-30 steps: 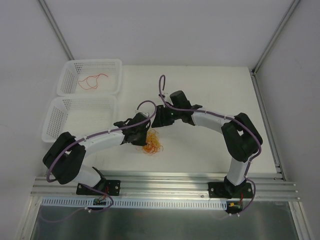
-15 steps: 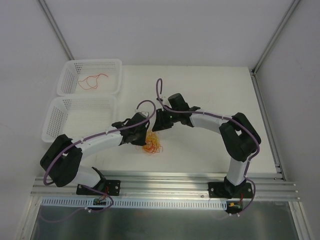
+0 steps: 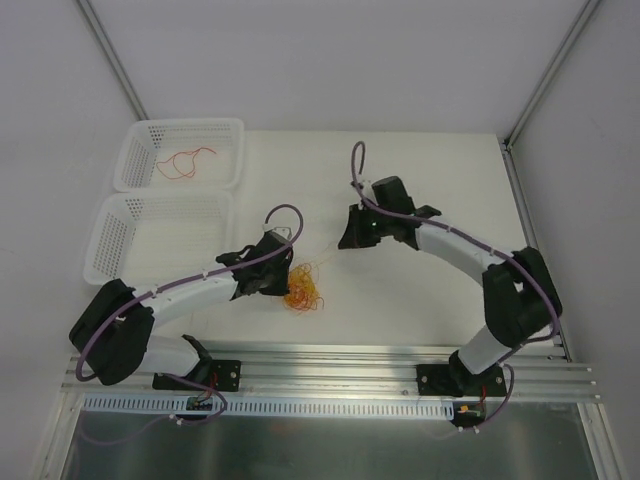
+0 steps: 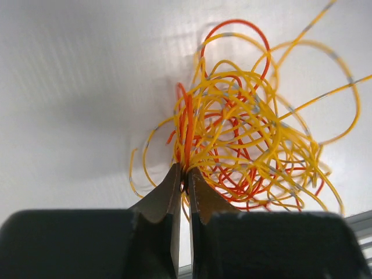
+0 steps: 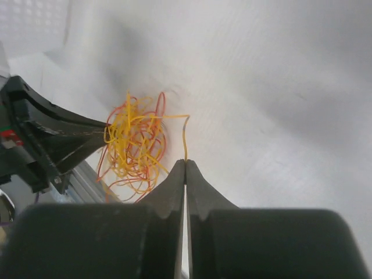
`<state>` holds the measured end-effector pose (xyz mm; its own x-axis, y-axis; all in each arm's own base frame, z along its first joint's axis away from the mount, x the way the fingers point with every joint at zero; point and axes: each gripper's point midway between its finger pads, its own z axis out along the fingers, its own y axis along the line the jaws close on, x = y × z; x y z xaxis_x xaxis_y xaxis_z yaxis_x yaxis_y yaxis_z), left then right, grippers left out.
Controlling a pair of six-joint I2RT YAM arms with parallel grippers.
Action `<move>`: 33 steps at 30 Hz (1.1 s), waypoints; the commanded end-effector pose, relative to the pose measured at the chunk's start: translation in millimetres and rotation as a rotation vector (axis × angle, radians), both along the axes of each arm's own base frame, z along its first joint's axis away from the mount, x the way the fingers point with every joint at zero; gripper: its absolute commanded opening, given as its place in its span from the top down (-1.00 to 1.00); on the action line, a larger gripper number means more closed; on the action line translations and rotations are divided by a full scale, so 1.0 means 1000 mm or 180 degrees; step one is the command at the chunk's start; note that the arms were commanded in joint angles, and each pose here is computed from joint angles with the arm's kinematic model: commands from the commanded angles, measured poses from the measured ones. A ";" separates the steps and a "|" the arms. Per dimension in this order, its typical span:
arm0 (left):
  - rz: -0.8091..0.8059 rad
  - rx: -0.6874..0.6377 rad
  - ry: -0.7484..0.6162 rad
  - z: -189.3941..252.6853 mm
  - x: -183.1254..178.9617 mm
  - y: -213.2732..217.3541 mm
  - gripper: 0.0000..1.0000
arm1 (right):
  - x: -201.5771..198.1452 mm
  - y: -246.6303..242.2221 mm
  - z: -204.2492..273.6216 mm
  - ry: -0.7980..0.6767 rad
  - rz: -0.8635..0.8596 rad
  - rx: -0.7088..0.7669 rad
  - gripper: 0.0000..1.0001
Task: Untangle the cables
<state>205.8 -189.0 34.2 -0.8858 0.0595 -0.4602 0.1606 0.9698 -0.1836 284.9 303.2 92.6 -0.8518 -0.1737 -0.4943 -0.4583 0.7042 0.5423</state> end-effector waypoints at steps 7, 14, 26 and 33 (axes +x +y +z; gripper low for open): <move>0.0312 0.0085 -0.0023 -0.005 -0.007 0.019 1.00 | 0.041 -0.172 0.160 -0.0955 -0.1556 -0.0052 0.99; 0.0322 0.0081 0.0001 -0.003 0.001 0.012 1.00 | 0.017 -0.194 0.260 -0.1494 -0.1677 0.0290 0.99; 0.0470 0.0114 0.0084 -0.009 0.010 0.005 1.00 | -0.029 -0.221 0.413 -0.2581 -0.1921 0.0572 0.99; 0.0572 0.0099 0.0054 -0.007 0.013 0.005 1.00 | -0.055 -0.234 0.489 -0.3288 -0.2131 0.0814 0.99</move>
